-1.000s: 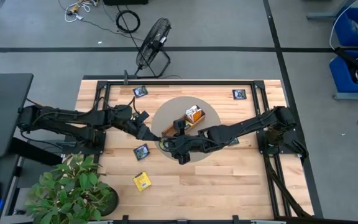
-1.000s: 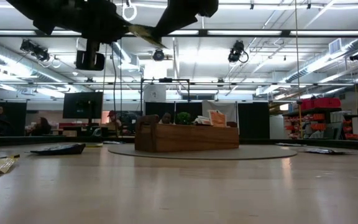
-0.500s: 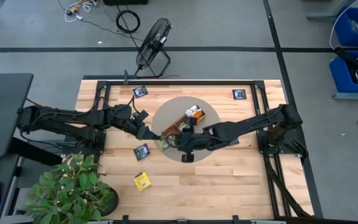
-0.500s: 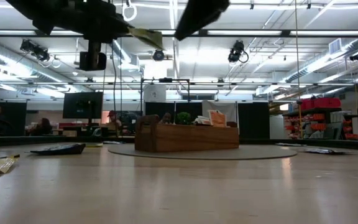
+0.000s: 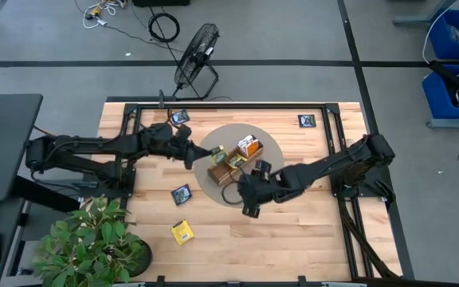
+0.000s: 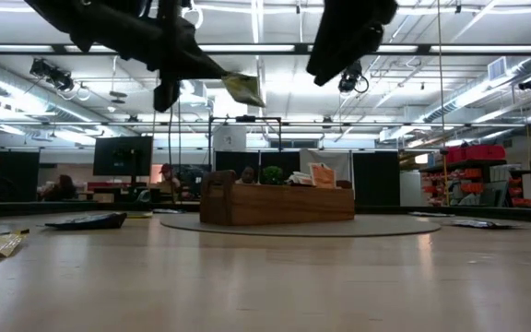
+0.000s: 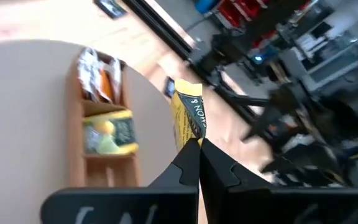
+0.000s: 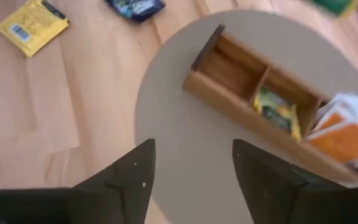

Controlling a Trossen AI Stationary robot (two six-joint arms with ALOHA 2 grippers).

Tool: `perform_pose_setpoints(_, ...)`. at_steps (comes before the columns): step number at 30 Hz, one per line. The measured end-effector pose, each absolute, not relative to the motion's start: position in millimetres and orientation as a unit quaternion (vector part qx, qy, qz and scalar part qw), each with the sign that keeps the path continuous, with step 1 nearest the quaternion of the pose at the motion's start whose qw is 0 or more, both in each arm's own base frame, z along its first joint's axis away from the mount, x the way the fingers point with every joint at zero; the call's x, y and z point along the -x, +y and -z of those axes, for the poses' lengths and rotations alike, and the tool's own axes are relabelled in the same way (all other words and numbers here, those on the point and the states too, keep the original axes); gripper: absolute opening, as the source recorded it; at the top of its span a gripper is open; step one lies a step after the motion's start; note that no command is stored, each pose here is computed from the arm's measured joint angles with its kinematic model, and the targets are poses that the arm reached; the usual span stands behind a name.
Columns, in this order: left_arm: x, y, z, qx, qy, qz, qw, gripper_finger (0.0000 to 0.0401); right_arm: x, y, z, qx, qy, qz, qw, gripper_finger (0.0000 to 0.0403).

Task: Pick & Place Tea
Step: Put the yellow tea bag into the middle section of the wooden organizer

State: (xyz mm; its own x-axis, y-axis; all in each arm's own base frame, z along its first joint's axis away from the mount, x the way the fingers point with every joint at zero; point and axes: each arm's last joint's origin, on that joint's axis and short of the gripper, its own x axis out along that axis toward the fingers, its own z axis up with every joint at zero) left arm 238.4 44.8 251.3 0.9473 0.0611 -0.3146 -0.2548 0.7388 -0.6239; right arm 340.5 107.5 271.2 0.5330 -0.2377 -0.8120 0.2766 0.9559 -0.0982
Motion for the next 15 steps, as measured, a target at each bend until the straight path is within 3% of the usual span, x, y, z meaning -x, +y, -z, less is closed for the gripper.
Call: perform_pose_setpoints(15, -280, 58, -228, 0.239, 0.196, -0.166, 0.936, 0.0001, -258, 102, -281, -0.162, 0.350, 0.264, 0.884, 0.0197)
